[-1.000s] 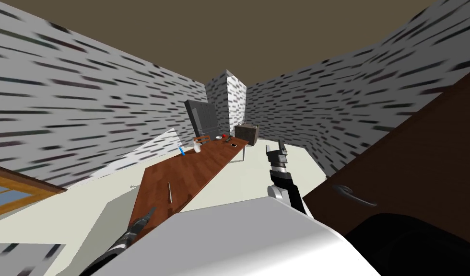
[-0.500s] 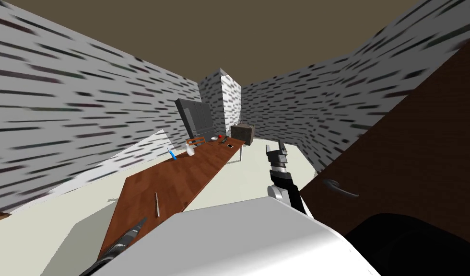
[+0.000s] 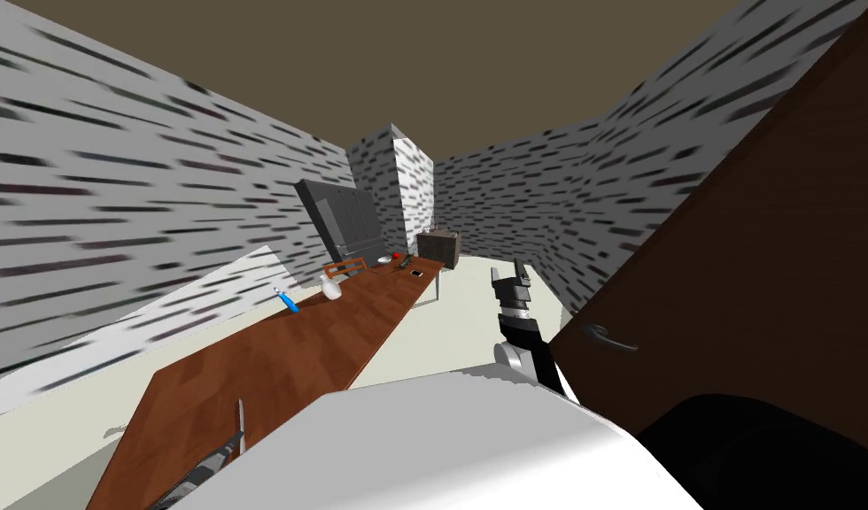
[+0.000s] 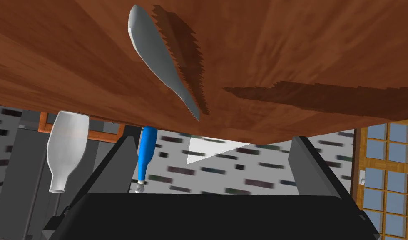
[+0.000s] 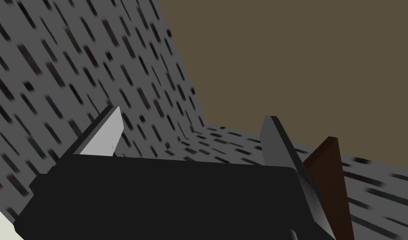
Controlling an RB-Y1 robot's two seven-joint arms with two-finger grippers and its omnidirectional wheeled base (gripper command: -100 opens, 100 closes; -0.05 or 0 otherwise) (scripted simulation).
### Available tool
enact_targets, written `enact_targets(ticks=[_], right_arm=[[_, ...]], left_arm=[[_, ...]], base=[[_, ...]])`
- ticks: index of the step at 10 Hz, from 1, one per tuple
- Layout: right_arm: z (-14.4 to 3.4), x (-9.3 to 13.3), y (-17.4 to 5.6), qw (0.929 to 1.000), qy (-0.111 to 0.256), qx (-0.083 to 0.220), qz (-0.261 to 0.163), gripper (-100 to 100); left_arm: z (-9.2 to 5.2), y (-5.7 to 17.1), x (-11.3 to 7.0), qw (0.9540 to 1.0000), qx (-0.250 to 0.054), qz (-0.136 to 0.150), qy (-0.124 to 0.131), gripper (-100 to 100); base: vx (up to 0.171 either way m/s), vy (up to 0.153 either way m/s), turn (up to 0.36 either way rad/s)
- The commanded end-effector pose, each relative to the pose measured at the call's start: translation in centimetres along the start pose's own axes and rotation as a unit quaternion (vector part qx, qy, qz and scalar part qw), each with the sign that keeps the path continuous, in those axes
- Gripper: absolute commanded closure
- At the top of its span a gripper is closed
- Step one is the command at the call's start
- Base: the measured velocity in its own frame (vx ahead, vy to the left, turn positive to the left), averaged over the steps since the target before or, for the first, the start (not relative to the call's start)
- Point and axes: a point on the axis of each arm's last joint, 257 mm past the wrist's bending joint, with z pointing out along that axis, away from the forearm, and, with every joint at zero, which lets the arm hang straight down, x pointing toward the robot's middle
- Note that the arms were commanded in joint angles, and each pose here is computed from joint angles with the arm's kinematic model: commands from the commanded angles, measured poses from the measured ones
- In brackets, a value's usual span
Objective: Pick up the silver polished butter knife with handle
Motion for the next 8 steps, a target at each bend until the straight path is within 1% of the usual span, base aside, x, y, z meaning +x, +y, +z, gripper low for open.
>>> enact_targets(ticks=[1,2,3,4,5,6,8], right_arm=[[0.0,0.0,0.0,1.0000,0.000,0.000,0.000,0],[0.0,0.0,0.0,1.0000,0.000,0.000,0.000,0],[0.0,0.0,0.0,1.0000,0.000,0.000,0.000,0],[0.0,0.0,0.0,1.0000,0.000,0.000,0.000,0],[0.0,0.0,0.0,1.0000,0.000,0.000,0.000,0],[0.0,0.0,0.0,1.0000,0.000,0.000,0.000,0],[0.0,0.0,0.0,1.0000,0.000,0.000,0.000,0]], left_arm=[[0.0,2.0,0.2,0.9996,-0.024,0.009,0.009,-100],[0.0,2.9,0.4,0.9992,-0.035,0.013,0.014,-100],[0.1,4.3,0.9,0.9980,-0.055,0.019,0.025,-100],[0.1,4.8,1.3,0.9974,-0.062,0.021,0.030,-100],[0.1,5.5,2.1,0.9963,-0.072,0.024,0.039,-100],[0.0,5.8,3.0,0.9956,-0.077,0.023,0.047,-100],[-0.1,5.7,2.7,0.9958,-0.076,0.023,0.046,-100]], base=[[0.119,0.022,-0.160],[0.102,0.023,-0.098],[0.120,0.024,-0.124],[0.129,0.033,-0.106],[0.114,0.045,-0.079],[0.090,0.039,-0.066],[0.028,0.011,-0.002]])
